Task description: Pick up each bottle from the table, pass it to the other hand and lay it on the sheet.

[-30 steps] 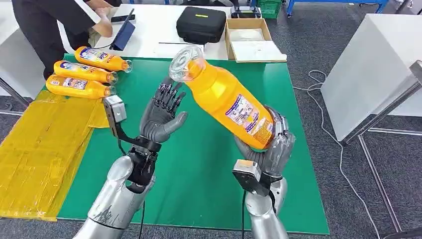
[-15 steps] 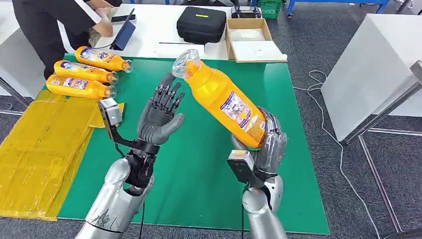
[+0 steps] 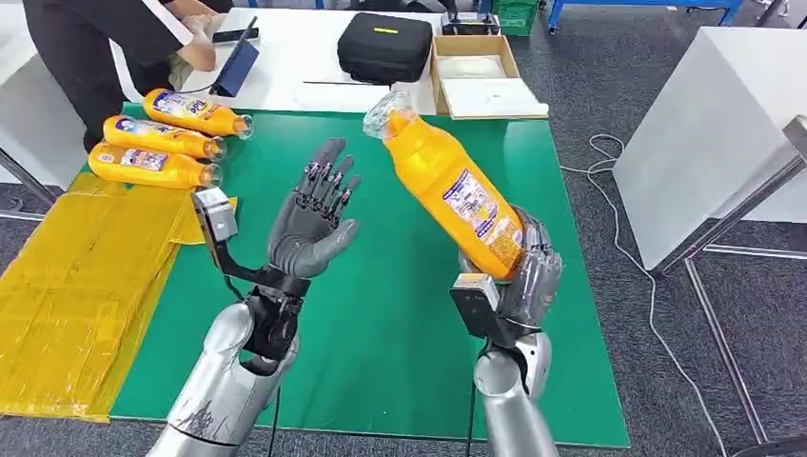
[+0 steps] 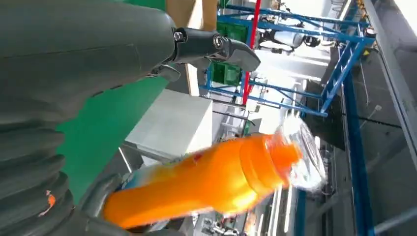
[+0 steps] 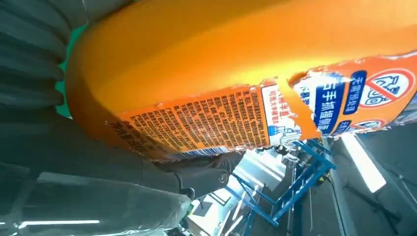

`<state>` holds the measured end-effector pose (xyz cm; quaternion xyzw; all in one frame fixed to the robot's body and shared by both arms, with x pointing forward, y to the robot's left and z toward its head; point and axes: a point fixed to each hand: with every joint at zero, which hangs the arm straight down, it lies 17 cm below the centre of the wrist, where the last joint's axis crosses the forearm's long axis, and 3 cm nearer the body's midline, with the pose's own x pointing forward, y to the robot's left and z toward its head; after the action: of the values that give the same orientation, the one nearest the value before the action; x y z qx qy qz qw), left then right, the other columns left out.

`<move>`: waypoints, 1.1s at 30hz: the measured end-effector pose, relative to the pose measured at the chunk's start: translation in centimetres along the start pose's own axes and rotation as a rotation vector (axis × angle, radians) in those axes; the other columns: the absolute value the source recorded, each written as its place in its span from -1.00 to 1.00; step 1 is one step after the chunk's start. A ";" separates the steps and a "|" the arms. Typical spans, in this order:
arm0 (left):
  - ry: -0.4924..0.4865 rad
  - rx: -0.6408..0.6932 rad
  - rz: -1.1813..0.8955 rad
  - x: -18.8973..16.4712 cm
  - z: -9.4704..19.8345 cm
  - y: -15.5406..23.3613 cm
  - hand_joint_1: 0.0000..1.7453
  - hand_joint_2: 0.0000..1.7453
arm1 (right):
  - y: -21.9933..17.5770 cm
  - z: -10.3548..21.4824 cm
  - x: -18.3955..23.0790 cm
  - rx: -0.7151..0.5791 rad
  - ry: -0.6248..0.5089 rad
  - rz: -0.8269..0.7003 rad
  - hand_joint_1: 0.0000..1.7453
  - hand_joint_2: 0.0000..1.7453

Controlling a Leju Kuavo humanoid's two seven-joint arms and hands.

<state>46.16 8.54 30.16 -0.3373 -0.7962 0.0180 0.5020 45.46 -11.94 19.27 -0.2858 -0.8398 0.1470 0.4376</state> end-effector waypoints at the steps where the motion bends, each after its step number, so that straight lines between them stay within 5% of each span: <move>1: 0.002 -0.009 0.003 -0.1 -0.1 -0.4 -1.00 1.00 | 0.1 0.0 -0.1 0.006 0.002 0.006 0.98 1.00; 33: 0.001 -0.069 0.033 0.0 -0.5 -3.2 -1.00 1.00 | 3.5 -0.5 1.7 0.122 -0.007 0.112 1.00 1.00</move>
<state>44.89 5.95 31.52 -0.3676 -0.7903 -0.0013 0.4901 46.32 -8.14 18.90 -0.3048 -0.8135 0.2230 0.4423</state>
